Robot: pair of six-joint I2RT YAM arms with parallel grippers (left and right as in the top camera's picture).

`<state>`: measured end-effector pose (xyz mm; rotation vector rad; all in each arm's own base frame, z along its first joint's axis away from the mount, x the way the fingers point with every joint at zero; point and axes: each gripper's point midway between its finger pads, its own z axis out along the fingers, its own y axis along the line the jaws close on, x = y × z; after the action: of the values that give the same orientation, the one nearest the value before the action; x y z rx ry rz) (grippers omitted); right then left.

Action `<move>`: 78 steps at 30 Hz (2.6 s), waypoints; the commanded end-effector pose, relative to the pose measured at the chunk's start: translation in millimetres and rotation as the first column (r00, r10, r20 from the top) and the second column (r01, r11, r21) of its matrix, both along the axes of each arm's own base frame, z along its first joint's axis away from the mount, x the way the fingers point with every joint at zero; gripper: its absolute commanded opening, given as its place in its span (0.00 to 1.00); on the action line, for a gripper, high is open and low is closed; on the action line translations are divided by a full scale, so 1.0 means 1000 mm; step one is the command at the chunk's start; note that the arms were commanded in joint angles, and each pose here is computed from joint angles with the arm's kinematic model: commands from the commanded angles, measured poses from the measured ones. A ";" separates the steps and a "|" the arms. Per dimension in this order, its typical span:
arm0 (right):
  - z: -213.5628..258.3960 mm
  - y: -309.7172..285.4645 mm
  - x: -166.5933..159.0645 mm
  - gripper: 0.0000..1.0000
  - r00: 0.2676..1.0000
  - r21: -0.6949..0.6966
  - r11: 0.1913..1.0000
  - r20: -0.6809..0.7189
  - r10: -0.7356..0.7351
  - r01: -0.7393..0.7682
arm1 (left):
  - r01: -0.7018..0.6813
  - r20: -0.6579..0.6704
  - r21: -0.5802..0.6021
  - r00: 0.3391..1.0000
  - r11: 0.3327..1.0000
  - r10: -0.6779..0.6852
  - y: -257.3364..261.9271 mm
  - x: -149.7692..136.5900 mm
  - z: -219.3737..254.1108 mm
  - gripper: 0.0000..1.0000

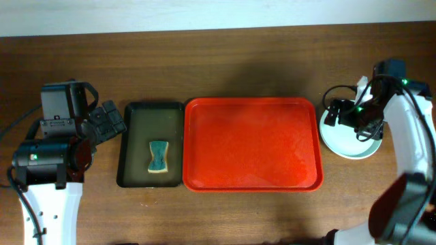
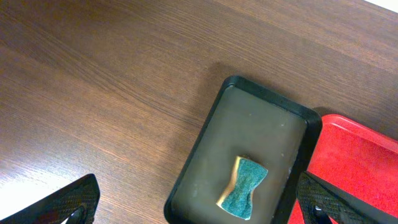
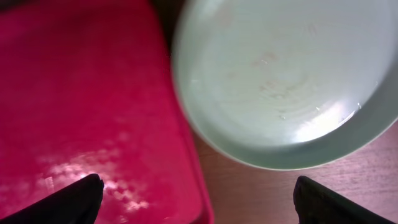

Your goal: Clean dirty plates on tray and stack at the side

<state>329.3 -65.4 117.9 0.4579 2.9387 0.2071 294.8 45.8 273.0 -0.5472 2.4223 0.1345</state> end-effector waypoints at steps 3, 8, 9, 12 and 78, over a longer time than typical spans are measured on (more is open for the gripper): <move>0.074 0.050 -0.003 0.98 0.960 -0.061 0.987 0.231 0.158 -0.148 | -0.020 0.010 -0.002 1.000 1.000 0.020 0.003 0.000 0.002 0.99; 0.132 0.104 -0.027 0.99 0.857 -0.114 0.950 0.409 0.313 -0.292 | -0.020 0.010 -0.002 1.000 1.000 0.020 0.003 0.000 0.002 0.99; 0.140 0.111 -0.032 0.98 0.838 -0.121 0.942 0.432 0.334 -0.313 | -0.020 0.010 -0.002 1.000 1.000 0.020 0.003 0.000 0.002 0.99; 0.167 0.124 -0.051 0.98 0.769 -0.193 0.920 0.505 0.391 -0.341 | -0.020 0.010 -0.002 1.000 1.000 0.020 0.003 0.000 0.002 0.99; 0.136 0.113 -0.100 0.98 -0.176 -0.252 0.967 0.953 0.245 -0.021 | -0.020 0.010 -0.002 1.000 1.000 0.020 0.003 0.000 0.002 0.99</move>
<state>224.7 46.7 271.2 -0.1374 1.2295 0.2019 294.8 45.8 273.0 -0.5472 2.4223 0.1345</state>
